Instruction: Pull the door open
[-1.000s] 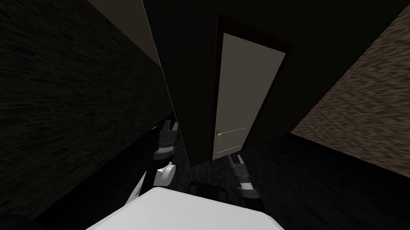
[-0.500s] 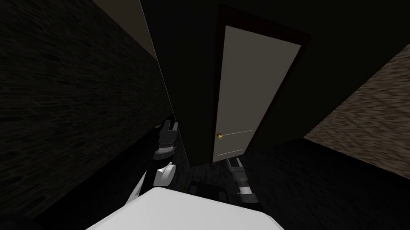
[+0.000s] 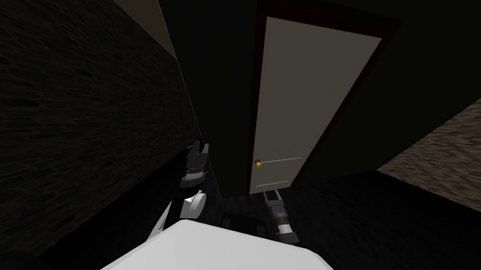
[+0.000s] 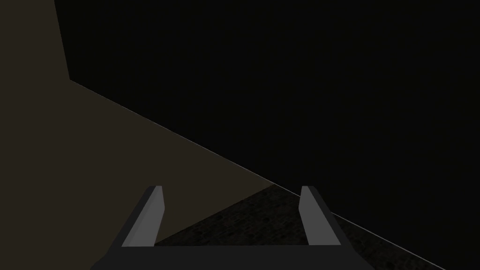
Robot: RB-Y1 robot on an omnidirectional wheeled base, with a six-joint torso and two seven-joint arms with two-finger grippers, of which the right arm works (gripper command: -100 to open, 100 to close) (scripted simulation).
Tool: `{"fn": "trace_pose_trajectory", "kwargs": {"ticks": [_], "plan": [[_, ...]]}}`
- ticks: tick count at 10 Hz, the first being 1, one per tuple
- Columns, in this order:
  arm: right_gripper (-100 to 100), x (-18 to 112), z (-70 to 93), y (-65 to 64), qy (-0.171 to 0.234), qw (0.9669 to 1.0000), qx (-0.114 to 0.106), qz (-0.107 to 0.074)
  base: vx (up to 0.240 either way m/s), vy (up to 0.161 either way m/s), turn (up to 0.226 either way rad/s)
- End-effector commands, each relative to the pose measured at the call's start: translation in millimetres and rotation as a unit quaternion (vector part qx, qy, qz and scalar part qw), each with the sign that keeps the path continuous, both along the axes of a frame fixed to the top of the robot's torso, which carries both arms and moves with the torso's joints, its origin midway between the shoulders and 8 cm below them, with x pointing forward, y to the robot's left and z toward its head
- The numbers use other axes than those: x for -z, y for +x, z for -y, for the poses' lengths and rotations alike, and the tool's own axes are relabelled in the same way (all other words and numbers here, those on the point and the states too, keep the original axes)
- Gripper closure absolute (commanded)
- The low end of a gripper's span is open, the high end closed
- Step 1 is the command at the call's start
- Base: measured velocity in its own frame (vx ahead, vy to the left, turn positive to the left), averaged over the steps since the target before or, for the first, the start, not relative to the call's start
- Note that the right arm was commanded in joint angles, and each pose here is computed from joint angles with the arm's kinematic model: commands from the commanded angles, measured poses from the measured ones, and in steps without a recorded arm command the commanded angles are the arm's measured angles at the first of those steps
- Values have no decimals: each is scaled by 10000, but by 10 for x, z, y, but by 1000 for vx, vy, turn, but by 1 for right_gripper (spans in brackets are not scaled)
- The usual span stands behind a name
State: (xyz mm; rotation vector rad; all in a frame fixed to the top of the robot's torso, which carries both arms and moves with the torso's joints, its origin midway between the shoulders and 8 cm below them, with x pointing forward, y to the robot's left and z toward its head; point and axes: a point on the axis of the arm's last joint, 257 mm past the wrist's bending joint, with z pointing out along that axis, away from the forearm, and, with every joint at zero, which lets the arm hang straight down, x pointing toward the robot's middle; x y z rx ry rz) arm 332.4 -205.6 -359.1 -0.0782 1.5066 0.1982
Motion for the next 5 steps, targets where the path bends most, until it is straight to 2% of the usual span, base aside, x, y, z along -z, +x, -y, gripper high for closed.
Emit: {"fn": "trace_pose_trajectory", "kwargs": {"ticks": [1, 5], "plan": [[-100, 111, -70, -55, -150, 9998, -35, -86, 127, -90, 84], [-100, 309, -238, -161, -391, 9989, -112, -240, 167, -92, 73]]}}
